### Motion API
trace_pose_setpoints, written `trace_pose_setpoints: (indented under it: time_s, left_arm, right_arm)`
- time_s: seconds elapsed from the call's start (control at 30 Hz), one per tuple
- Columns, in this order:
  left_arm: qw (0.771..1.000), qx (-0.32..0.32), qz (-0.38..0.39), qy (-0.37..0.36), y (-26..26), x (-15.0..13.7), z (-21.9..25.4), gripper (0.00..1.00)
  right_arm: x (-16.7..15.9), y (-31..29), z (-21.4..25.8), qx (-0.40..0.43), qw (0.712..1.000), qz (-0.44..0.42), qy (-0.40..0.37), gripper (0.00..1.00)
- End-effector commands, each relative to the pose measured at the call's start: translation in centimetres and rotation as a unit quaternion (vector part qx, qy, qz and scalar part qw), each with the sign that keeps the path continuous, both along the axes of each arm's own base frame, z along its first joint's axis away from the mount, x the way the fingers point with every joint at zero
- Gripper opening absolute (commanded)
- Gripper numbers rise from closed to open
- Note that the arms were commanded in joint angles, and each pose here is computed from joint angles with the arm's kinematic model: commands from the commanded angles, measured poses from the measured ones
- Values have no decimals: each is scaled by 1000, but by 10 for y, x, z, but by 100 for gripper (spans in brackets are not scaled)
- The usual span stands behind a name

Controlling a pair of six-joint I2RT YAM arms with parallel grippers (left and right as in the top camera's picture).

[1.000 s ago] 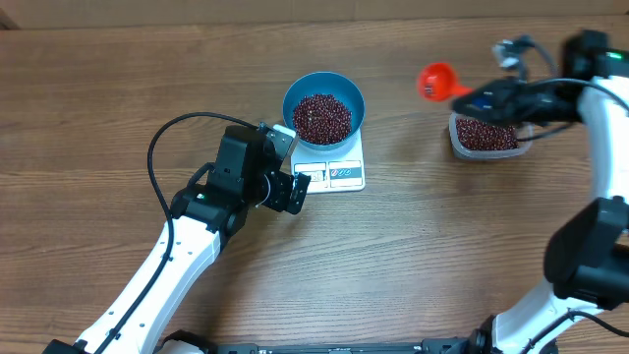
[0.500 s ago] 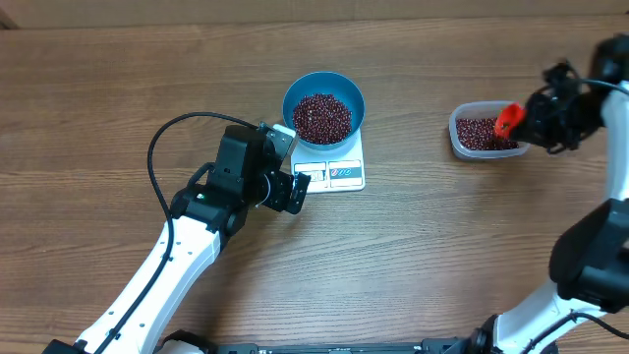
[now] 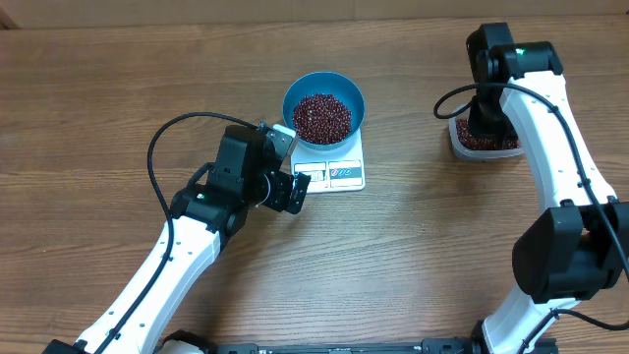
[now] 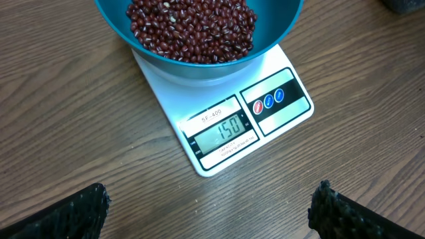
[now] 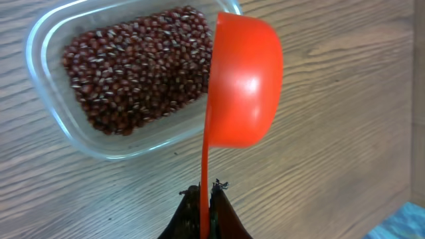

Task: Scoop item into bowl and weigh 150g on scale
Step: 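Carry the scoop back over the bean tub with the right gripper, then lower the red scoop into the tub and release it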

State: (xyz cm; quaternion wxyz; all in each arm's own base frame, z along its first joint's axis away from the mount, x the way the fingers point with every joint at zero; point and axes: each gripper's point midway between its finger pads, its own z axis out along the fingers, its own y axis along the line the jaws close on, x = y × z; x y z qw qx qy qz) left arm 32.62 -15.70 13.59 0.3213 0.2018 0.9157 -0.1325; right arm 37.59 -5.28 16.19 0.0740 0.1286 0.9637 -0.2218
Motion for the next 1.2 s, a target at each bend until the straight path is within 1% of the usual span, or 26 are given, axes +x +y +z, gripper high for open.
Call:
trace_pose_setpoints:
  time_s: [0.0, 0.07, 0.1, 0.2, 0.23, 0.27, 0.33, 0.4, 0.53, 0.6, 0.67, 0.73, 0.83, 0.9, 0.93, 1.03, 1.1, 1.17]
  left_arm:
    - [1000, -4, 3, -5, 0, -2, 3, 100]
    - [1000, -4, 3, -5, 0, -2, 3, 99]
    - [1000, -4, 3, -5, 0, -2, 3, 100]
    - [1000, -4, 3, -5, 0, -2, 3, 99]
    - [1000, -4, 3, -5, 0, -2, 3, 99]
    - [1000, -4, 3, -5, 0, -2, 3, 100]
    - [1000, -4, 3, -5, 0, -2, 3, 100]
    - [1000, -4, 3, -5, 0, -2, 3, 100]
    - [1000, -4, 3, -5, 0, -2, 3, 100]
    - [1000, -4, 3, -5, 0, -2, 3, 99]
    - [1000, -4, 3, -5, 0, -2, 3, 100]
    - [1000, -4, 3, -5, 0, -2, 3, 100]
    - [1000, -4, 3, -5, 0, -2, 3, 99]
    - [1000, -4, 3, -5, 0, -2, 3, 99]
    - [1000, -4, 3, -5, 0, -2, 3, 99]
    - [1000, -4, 3, -5, 0, -2, 3, 100]
    - [1000, -4, 3, -5, 0, -2, 3, 99]
    - [1000, -4, 3, -5, 0, -2, 3, 100]
  right_arm:
    - [1, -8, 25, -24, 999, -22, -42, 4]
    - [1, -8, 25, -22, 998, -33, -49, 4]
    - [3, -4, 22, -4, 997, -43, -56, 4]
    - [13, 24, 9, 124, 989, -50, -70, 4]
    - [17, 29, 7, 153, 984, -52, -75, 4]
    - [20, 37, 6, 206, 974, -58, -80, 4]
    - [20, 37, 7, 260, 959, -74, -84, 4]
    - [18, 32, 12, 276, 953, -83, -92, 4]
    - [9, 27, 42, 313, 935, -79, -149, 4]
    - [-1, 23, 59, 344, 915, -76, -196, 4]
    - [-7, 22, 64, 382, 892, -74, -229, 4]
    - [-11, 17, 54, 436, 855, -97, -263, 4]
    - [-12, 10, 30, 474, 825, -133, -276, 4]
    - [-8, 11, 15, 513, 796, -131, -293, 4]
    - [-4, 13, 10, 535, 776, -130, -306, 4]
    - [-2, 16, -12, 561, 752, -141, -316, 4]
    - [-4, 19, -29, 565, 748, -154, -311, 4]
    - [-4, 16, -38, 557, 754, -163, -308, 4]
